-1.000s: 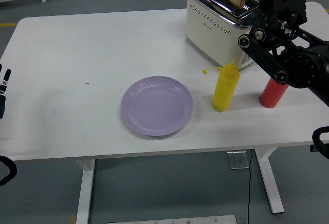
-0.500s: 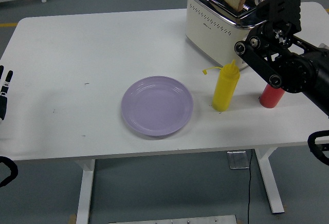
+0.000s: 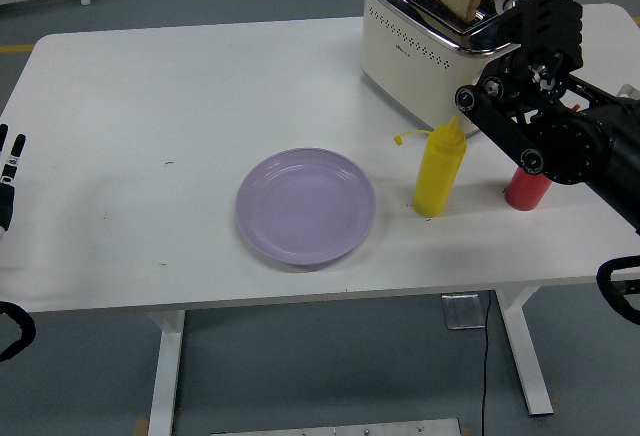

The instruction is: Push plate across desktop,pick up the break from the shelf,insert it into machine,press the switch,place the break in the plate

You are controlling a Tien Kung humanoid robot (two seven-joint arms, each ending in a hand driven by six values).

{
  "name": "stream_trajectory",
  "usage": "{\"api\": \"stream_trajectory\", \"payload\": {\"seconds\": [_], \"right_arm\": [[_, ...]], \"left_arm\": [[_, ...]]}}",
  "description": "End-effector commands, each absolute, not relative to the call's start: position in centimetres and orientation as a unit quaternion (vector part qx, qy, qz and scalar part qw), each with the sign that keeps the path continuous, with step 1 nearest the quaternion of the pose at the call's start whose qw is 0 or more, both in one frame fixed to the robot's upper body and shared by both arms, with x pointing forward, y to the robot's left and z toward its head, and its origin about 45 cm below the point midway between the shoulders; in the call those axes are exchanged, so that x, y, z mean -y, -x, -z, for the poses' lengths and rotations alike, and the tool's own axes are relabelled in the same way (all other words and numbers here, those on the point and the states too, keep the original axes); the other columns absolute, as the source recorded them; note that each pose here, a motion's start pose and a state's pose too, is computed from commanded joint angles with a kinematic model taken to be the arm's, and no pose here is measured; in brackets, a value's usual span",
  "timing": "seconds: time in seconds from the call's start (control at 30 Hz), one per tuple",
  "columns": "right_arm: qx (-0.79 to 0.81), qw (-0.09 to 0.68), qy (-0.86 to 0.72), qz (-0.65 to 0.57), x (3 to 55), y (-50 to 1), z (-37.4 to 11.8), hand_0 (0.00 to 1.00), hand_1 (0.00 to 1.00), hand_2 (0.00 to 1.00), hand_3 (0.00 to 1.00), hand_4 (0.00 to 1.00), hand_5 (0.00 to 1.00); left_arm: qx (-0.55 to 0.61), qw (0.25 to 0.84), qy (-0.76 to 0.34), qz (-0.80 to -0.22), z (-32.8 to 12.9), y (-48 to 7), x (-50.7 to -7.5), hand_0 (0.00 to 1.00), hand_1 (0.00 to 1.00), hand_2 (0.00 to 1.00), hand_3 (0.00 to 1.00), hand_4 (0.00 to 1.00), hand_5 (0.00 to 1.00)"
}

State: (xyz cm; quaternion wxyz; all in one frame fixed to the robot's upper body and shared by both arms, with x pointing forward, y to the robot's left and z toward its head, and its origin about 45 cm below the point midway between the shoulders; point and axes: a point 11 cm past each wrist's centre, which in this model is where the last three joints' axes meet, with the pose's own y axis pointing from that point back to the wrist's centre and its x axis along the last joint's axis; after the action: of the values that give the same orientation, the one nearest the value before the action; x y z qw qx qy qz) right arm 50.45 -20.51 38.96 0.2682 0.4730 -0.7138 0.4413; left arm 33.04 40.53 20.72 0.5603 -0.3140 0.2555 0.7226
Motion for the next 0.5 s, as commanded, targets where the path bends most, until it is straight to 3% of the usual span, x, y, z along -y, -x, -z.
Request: {"api": "stream_trajectory", "payload": {"seconds": [0.47, 0.5], "right_arm": [[0.703, 0.294, -0.480, -0.435, 20.8, -50.8, -37.5, 0.300, 0.339, 0.440, 0.457, 0.213, 0.012], [0.701, 0.298, -0.481, -0.434, 20.8, -50.9, -37.4, 0.315, 0.429, 0.528, 0.533, 0.533, 0.153]], "left_arm": [[-0.255, 0.561, 0.315, -0.722, -20.8, -33.1, -40.5, 0.840, 0.887, 0.937, 0.801, 0.635, 0.998], [-0.255, 0.561, 0.315, -0.722, -20.8, -33.1, -40.5, 0.840, 0.887, 0.937, 0.801, 0.635, 0.998]]}}
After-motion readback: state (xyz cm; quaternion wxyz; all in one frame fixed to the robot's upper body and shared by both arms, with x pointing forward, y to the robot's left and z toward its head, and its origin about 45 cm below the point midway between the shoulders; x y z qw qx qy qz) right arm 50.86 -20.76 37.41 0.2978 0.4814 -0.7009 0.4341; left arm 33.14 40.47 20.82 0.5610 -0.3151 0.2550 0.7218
